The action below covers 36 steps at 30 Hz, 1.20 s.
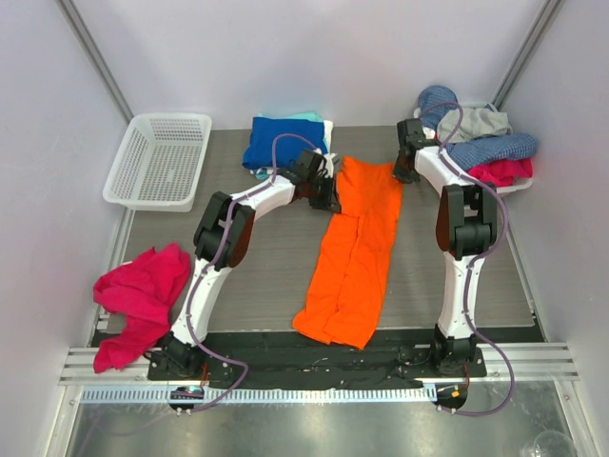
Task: Fold and stack the t-shirts
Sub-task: Fold the tshirt
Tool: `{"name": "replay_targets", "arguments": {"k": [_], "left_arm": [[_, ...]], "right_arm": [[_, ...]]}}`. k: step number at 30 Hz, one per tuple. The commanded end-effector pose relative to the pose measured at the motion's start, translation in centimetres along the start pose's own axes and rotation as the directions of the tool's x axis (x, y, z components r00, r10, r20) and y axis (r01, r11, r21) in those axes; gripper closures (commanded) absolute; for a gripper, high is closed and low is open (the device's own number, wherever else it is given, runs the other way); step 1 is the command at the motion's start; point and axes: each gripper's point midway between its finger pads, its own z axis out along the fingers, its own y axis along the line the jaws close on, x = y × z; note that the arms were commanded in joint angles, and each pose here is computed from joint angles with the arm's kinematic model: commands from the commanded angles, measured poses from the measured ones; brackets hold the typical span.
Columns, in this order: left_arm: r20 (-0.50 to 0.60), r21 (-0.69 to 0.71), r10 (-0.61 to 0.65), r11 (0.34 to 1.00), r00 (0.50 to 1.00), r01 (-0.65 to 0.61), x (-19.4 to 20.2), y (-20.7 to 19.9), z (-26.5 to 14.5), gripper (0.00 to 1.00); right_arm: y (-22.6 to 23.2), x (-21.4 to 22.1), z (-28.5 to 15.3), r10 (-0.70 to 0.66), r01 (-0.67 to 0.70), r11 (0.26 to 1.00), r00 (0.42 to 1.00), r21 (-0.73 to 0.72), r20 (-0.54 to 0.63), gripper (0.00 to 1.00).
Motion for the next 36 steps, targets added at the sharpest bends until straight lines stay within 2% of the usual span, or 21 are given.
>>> {"name": "replay_targets", "arguments": {"k": [1, 28, 31, 32, 33, 34, 36], "left_arm": [[-0.170, -0.173, -0.088, 0.983, 0.981, 0.058, 6.4, 5.5, 0.8, 1.00], [-0.169, -0.173, -0.101, 0.982, 0.980, 0.072, 6.4, 5.9, 0.7, 1.00], [-0.168, -0.169, -0.100, 0.983, 0.981, 0.071, 6.3, 5.7, 0.6, 1.00], [-0.164, -0.169, -0.096, 0.983, 0.982, 0.068, 6.1, 5.6, 0.5, 1.00], [-0.156, -0.167, -0.095, 0.984, 0.983, 0.069, 5.7, 5.6, 0.4, 1.00], [-0.155, -0.167, -0.093, 0.984, 0.983, 0.067, 5.5, 5.6, 0.2, 1.00], [-0.137, -0.164, -0.084, 0.985, 0.987, 0.061, 4.4, 5.4, -0.4, 0.97]], "right_arm": [[-1.5, -4.0, -3.6, 0.058, -0.061, 0.998, 0.990, 0.016, 0.127, 0.99], [-3.8, -3.9, -3.7, 0.098, -0.108, 0.992, 0.985, 0.070, 0.140, 0.99], [-3.1, -4.1, -4.2, 0.095, -0.100, 0.995, 0.986, 0.030, 0.138, 0.68], [-3.1, -4.2, -4.4, 0.101, -0.106, 0.994, 0.985, 0.024, 0.142, 0.41], [-3.1, -4.4, -4.8, 0.108, -0.112, 0.994, 0.983, 0.018, 0.148, 0.31], [-2.7, -5.2, -5.9, 0.119, -0.119, 0.993, 0.977, -0.013, 0.176, 0.25], [-2.2, -5.8, -7.1, 0.129, -0.120, 0.991, 0.973, -0.061, 0.192, 0.18]]}}
